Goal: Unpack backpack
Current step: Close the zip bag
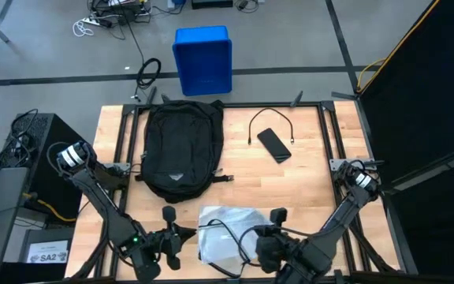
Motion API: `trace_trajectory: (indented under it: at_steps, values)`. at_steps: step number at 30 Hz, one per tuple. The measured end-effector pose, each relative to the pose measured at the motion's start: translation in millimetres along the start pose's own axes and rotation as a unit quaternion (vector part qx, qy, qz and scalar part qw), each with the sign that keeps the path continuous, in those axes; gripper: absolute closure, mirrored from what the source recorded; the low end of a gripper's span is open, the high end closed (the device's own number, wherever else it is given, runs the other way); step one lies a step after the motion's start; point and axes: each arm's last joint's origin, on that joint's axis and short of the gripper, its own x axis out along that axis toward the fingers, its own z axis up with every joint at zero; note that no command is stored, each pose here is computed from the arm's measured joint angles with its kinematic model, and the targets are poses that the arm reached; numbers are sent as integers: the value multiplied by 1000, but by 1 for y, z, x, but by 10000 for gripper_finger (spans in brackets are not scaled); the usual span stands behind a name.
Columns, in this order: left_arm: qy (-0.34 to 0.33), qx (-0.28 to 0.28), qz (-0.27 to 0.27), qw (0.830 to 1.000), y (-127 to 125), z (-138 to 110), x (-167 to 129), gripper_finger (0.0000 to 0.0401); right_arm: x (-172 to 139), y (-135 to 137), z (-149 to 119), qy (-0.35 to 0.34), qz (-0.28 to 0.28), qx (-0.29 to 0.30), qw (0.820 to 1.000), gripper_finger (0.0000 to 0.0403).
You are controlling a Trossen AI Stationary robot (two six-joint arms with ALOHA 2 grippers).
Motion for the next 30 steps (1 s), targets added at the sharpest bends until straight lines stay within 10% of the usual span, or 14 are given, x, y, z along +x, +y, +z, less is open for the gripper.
trace_trajectory:
  at_steps: [16, 30]
  values:
    - [-12, -5, -67, 998, -35, -21, -36, 401, -10, 51, -4, -59, 148, -34, 987, 208]
    - [-8, -13, -62, 998, -59, -37, -19, 401, 24, 77, -24, -101, 77, -72, 989, 70]
